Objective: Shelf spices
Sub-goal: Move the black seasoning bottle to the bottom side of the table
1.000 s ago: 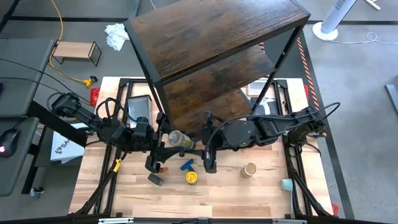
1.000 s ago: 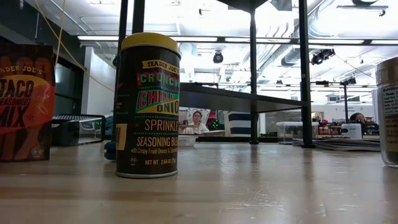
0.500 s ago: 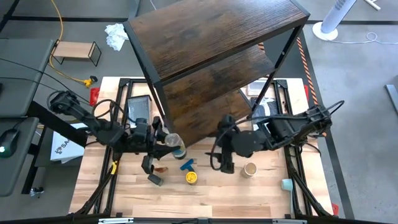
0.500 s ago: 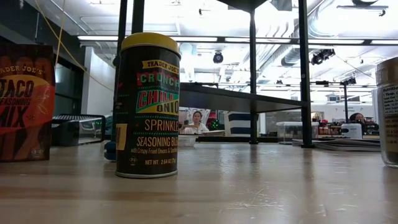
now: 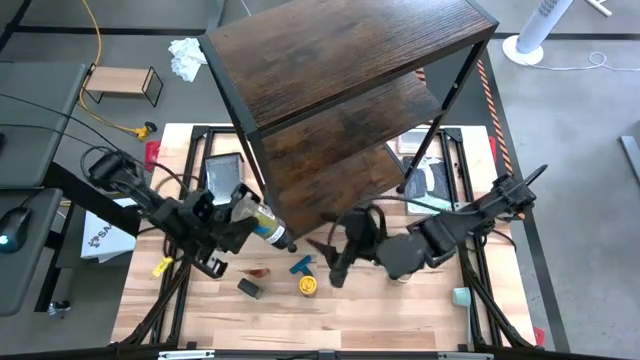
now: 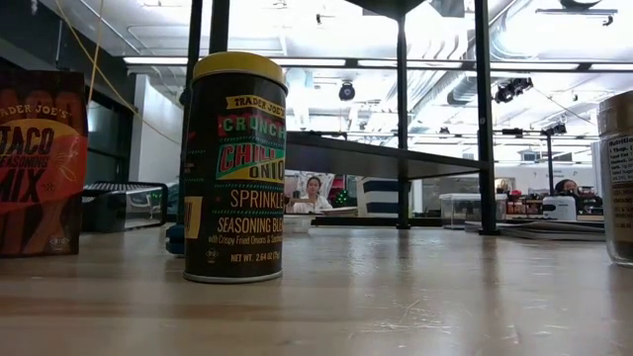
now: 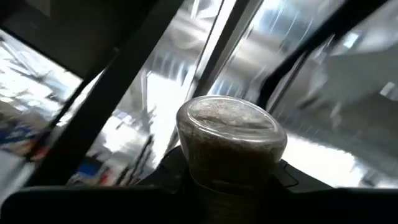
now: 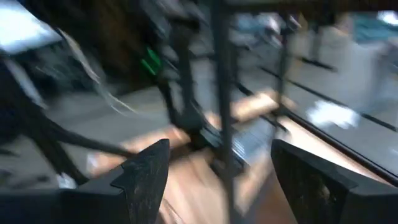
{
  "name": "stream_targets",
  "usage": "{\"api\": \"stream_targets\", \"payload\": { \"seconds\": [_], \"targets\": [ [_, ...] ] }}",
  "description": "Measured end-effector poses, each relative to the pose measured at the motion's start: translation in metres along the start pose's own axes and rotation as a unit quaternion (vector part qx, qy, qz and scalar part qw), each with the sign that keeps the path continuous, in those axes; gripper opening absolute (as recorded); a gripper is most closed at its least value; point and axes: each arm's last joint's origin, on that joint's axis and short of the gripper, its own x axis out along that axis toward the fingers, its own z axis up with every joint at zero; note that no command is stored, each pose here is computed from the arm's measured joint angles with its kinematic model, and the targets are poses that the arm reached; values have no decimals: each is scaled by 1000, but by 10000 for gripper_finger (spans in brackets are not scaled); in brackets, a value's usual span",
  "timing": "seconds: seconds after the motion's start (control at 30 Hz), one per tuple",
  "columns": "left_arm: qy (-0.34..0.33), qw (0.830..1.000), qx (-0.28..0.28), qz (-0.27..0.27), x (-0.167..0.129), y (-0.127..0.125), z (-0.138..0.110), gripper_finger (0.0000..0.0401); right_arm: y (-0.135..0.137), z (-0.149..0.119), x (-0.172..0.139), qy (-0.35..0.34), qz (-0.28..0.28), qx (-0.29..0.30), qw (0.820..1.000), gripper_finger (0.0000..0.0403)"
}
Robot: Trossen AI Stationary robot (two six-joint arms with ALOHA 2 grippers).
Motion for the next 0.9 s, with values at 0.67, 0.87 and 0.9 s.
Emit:
{"api": "stream_targets", "payload": {
  "seconds": [0.67,0.87,0.9],
  "targets": [
    [-71,997,-4,16,-5,9,-28,97,8,0,11,-190,108,114,969,275],
    [-81,996,-19,8,2,22,-28,97,12,-6,16,-188,111,137,966,275],
    [-79,997,-27,3,3,23,-28,97,11,-6,16,-188,106,139,966,275]
  ]
}}
